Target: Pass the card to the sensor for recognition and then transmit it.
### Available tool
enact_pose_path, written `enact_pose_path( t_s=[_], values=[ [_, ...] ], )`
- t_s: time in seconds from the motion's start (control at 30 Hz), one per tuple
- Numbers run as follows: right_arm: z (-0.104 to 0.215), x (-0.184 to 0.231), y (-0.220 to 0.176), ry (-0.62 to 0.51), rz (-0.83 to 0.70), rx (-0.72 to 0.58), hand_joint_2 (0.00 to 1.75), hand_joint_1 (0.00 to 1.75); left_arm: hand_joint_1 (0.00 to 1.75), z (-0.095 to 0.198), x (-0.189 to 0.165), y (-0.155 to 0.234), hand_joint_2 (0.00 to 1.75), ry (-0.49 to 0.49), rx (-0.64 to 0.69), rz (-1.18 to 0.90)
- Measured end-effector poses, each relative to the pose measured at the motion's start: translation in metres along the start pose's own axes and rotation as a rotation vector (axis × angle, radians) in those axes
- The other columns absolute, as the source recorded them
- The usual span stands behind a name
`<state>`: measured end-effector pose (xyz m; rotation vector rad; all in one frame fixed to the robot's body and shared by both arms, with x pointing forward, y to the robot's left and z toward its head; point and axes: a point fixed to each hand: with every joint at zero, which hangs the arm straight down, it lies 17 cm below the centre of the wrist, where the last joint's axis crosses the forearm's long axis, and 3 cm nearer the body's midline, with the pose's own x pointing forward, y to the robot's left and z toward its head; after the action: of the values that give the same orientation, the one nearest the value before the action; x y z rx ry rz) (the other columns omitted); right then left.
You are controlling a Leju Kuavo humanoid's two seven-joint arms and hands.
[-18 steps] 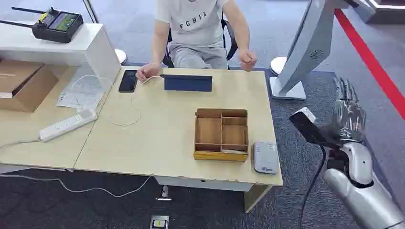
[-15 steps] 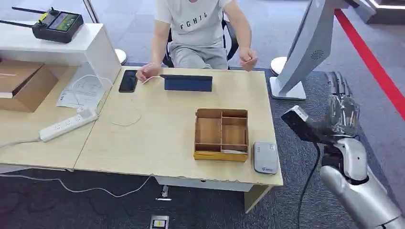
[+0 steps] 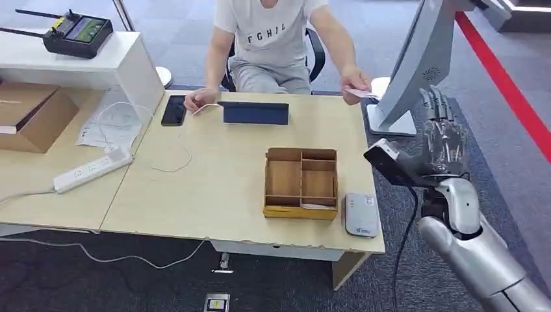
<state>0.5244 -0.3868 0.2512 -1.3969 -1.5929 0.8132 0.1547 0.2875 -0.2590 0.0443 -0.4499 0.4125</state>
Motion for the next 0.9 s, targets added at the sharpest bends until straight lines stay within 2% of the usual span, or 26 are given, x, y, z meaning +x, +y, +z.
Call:
enact_pose_path(
  t_s=[0.2,0.23,0.27,0.3,0.9],
  values=[
    [-0.002,0.002,0.009,-0.011,0.015,0.009,1.75,0.0,0.0,-0.001,0.004,-0.003,1.75,-0.003,-0.007,-0.009],
    [-0.002,0.002,0.012,-0.012,0.014,0.016,0.0,0.0,0.0,-0.001,0.005,-0.004,1.75,-0.003,-0.006,-0.011],
    [-0.002,0.002,0.013,-0.013,0.013,0.019,0.0,0.0,0.0,-0.001,0.005,-0.004,1.75,-0.003,-0.006,-0.012],
    [-0.003,0.003,0.017,-0.019,0.01,0.023,1.75,0.0,0.0,-0.001,0.004,-0.003,1.75,-0.001,-0.002,-0.013],
    [-0.004,0.002,0.054,-0.012,0.038,0.079,1.75,0.0,0.0,-0.002,0.002,0.0,1.75,0.017,0.011,-0.001]
  ],
)
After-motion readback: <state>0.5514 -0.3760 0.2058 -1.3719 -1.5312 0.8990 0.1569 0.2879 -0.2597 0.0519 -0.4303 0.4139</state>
